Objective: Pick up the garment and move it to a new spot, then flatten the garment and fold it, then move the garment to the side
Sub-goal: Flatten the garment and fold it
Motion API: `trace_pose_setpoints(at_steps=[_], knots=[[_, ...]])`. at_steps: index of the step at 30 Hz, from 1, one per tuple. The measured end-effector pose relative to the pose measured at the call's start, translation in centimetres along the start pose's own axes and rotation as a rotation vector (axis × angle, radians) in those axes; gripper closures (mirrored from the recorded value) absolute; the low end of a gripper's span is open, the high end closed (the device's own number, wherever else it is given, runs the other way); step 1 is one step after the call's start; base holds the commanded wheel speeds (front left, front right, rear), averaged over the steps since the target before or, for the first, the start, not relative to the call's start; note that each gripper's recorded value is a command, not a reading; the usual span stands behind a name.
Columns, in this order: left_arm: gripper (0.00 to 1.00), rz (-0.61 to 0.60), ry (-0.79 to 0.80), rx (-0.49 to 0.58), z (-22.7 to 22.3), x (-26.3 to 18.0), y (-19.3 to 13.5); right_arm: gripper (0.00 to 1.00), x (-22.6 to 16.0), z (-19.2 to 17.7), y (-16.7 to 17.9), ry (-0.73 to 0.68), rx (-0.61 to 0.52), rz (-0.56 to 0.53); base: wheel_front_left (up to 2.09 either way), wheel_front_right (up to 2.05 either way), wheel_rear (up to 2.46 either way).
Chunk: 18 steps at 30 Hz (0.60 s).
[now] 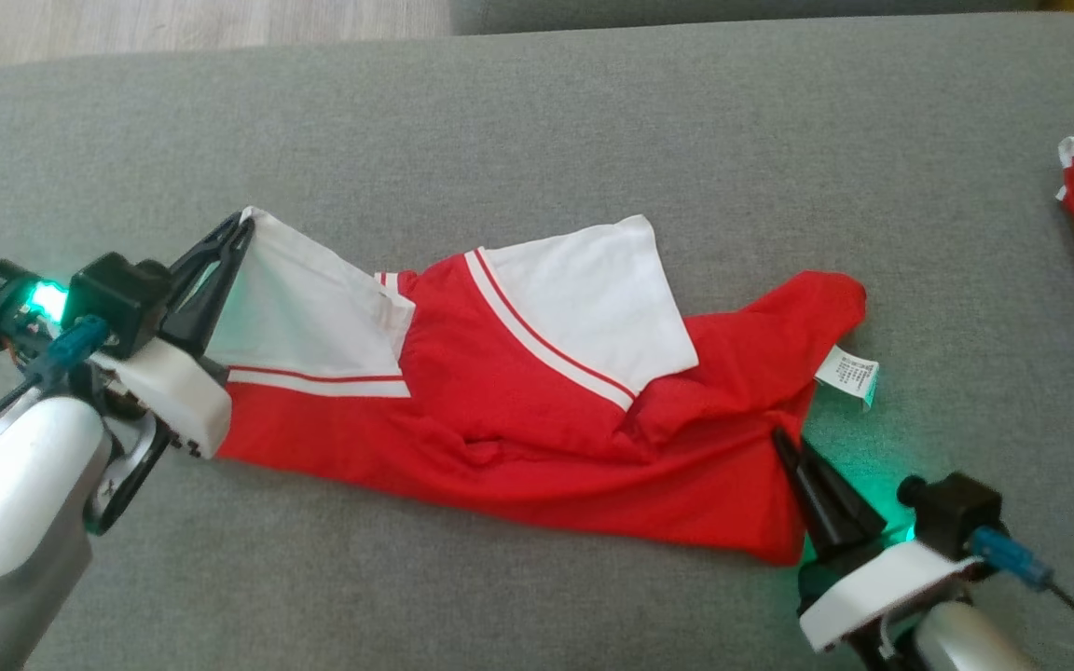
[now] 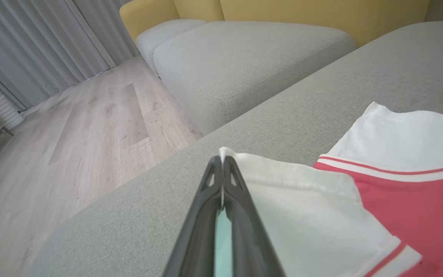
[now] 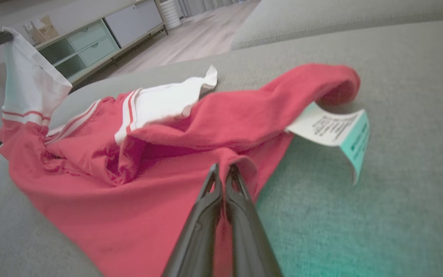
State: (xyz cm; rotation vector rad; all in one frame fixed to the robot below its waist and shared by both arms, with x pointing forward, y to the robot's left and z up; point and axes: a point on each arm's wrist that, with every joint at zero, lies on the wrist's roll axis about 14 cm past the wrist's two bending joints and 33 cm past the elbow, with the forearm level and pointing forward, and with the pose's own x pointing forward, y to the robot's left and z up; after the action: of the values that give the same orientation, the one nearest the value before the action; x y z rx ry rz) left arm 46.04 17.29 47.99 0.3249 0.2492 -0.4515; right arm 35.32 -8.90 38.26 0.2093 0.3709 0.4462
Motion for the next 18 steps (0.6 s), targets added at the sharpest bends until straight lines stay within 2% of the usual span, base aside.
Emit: trace_pose_setpoints(at_steps=[4,8,18], knots=[[1.0,0.014,-0.028,0.012,0.8,-0.3,0.4,1.0,0.1,2.4,-0.3,-0.073,-0.011,-0.01,0.0,0.0,0.0],[1.0,0.038,-0.121,0.03,3.3,-0.9,1.0,1.0,-0.4,6.2,-0.9,-0.186,-0.045,-0.02,0.0,0.0,0.0],[1.0,0.128,-0.562,0.076,15.9,-5.5,2.8,1.0,-6.6,19.6,-3.9,-0.532,-0.287,-0.078,0.0,0.0,0.0]])
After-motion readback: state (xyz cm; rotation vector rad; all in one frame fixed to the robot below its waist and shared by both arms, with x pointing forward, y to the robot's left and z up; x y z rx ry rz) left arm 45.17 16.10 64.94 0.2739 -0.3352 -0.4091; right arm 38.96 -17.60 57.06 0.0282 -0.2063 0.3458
